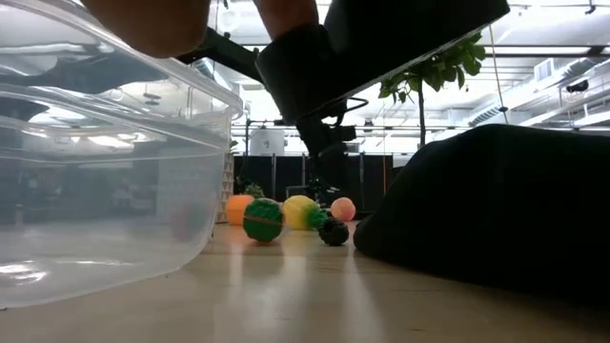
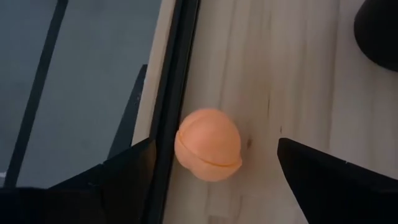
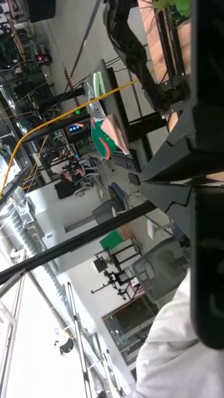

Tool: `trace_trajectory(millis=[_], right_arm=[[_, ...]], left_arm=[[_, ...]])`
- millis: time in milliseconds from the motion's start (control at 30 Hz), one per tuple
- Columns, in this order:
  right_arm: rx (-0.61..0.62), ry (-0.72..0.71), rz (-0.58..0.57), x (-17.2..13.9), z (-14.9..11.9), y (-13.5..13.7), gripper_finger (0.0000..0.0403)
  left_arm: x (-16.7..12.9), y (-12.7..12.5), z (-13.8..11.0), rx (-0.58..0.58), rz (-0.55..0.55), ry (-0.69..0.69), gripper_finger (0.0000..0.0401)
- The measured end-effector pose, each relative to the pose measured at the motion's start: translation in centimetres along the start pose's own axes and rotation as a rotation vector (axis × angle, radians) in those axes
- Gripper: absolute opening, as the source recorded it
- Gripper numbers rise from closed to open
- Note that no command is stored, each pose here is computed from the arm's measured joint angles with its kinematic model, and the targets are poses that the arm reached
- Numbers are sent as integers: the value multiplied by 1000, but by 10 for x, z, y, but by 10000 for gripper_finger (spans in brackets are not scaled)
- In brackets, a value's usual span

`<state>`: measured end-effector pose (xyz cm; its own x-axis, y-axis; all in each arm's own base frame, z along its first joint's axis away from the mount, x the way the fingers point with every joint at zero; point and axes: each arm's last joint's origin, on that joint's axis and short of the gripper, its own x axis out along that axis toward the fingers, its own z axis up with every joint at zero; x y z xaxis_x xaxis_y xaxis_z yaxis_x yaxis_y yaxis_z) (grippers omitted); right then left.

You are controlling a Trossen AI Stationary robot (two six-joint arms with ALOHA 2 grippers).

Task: Pick and placing Produce into tupperware
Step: Put the peach into the transparent bin

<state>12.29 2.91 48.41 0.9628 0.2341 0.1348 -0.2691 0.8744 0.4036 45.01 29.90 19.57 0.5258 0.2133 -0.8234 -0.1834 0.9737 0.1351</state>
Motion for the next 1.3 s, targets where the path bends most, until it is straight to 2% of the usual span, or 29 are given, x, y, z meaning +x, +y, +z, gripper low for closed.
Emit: trace_trajectory(millis=[200,333,600,833,1100,1300], right_arm=[[-4,0,1,0,0,0,23],[-4,0,0,0,0,0,23],[-5,0,0,0,0,0,23],[-4,0,1,0,0,0,23],[-4,1,1,0,0,0,23],[2,1,1,0,0,0,23]], left_arm=[[9,-9,-3,-58,-45,27,346],[8,-17,3,-20,-35,9,346],[9,-24,6,-32,-60,5,346],[15,-23,-2,-144,-71,52,346],[20,-33,3,-92,-24,48,346],[25,-34,1,-103,-34,55,346]])
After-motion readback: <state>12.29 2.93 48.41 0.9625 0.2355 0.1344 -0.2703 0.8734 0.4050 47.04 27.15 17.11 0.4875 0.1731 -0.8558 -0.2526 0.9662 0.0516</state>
